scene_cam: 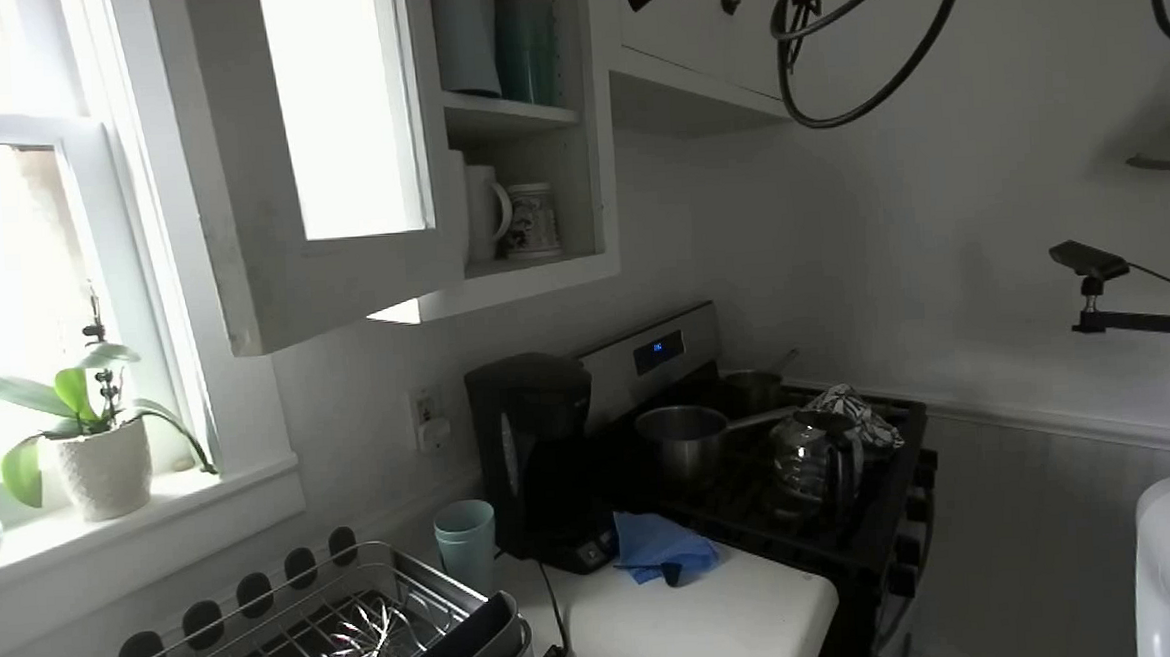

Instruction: Pick up the blue cup from the bottom shelf and move it to the second shelf from the bottom in the top open cabinet

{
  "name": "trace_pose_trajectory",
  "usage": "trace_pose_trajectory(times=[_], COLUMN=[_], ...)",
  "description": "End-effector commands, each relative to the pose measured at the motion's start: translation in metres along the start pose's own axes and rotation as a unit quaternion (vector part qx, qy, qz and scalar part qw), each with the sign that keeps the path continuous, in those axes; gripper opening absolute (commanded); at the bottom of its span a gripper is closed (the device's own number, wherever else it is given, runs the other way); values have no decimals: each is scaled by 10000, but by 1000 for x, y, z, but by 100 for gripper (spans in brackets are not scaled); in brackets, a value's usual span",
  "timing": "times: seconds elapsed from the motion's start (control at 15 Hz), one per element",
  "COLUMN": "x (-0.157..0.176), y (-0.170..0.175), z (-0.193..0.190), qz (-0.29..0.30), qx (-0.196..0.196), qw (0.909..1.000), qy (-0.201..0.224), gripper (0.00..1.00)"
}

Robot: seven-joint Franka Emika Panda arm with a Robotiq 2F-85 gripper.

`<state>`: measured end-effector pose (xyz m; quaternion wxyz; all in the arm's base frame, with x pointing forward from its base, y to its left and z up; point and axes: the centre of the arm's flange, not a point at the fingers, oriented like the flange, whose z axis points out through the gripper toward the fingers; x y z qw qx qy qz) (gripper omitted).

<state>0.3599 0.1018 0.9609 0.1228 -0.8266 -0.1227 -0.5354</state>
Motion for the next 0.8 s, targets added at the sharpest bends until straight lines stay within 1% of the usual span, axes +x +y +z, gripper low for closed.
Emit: trace_pose_trajectory(times=[0.0,0.13,0.2,0.4,0.47,0.73], x=[-17,-21,-23,-30,-17,-19], y=[10,15,17,17,15,15], z=[-15,-17,-19,-19,-10,-11], qz=[-116,-163,-178,-300,-199,-256], qx=[109,-80,-106,-44,-92,-81], qw=[9995,9989,9987,9974,9983,9978], qy=[-278,-431,-461,-654,-540,-611], gripper=[100,100,100,100,100,100])
